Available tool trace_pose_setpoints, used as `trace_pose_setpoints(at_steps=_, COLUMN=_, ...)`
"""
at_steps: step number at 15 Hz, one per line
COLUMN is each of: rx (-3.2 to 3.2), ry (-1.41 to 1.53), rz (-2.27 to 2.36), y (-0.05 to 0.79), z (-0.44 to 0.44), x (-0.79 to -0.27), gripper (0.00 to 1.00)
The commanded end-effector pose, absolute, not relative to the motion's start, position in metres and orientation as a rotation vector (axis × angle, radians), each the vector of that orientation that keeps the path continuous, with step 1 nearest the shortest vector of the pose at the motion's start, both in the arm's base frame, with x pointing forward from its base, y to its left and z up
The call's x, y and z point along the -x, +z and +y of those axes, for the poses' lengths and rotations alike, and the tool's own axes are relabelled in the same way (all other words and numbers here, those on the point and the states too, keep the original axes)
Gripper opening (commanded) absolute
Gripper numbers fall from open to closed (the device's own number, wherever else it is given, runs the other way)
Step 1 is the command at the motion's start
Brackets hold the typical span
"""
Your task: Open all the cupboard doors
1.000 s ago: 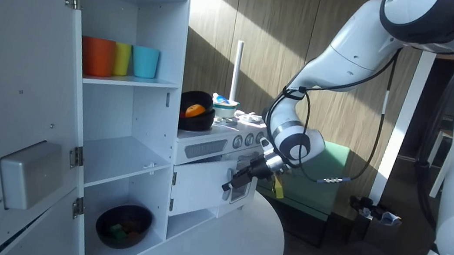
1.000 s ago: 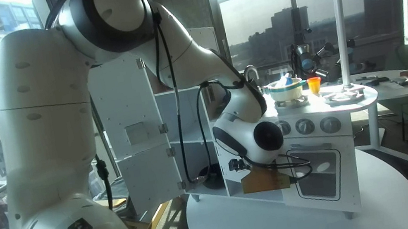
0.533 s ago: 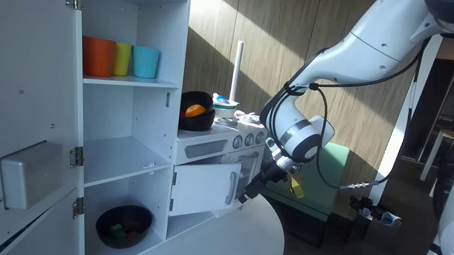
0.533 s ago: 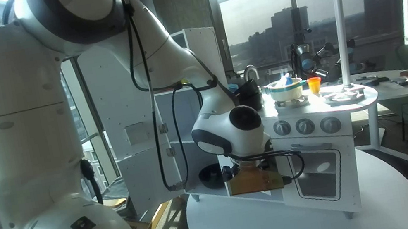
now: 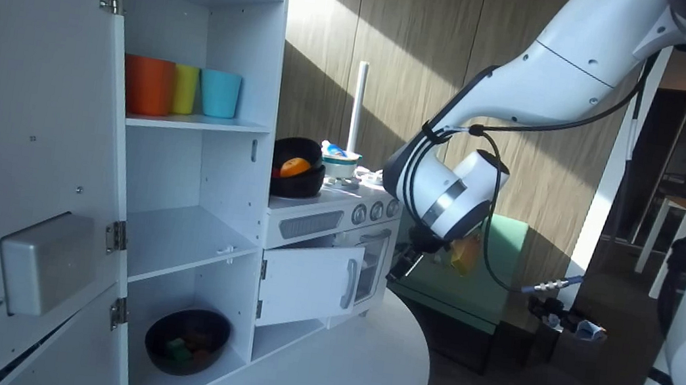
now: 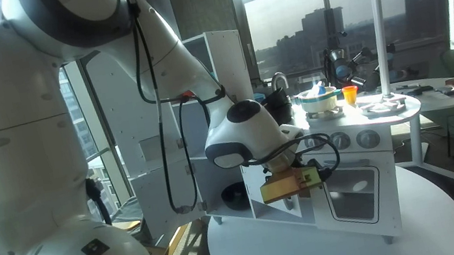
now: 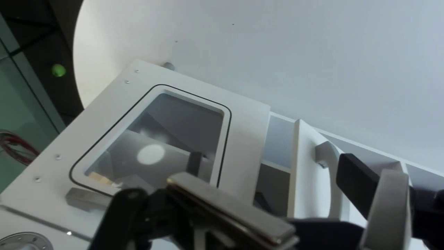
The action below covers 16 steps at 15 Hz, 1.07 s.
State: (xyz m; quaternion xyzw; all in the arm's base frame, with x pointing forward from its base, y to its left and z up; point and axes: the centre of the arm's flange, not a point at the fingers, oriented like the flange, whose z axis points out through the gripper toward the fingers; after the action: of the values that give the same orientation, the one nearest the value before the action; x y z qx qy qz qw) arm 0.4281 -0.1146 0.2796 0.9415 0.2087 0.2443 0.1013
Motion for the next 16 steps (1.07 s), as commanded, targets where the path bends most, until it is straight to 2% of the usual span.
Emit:
trace_pose_setpoints(at_steps=1, rx=-2.665, ry=0.802, rz=0.400, y=0.316, z=-0.138, x=-0.456, gripper=1.00)
trace_pose_setpoints(at_steps=9, rx=-2.644, ry=1.005, rz=0.126, y=0.322, z=-0.144, x=-0.531, gripper=1.00)
trace_pose_setpoints(at_steps=16, rx=-2.782, ry=0.995, rz=0.136, y=0.303, z=-0.099, x=-0.528, gripper=1.00)
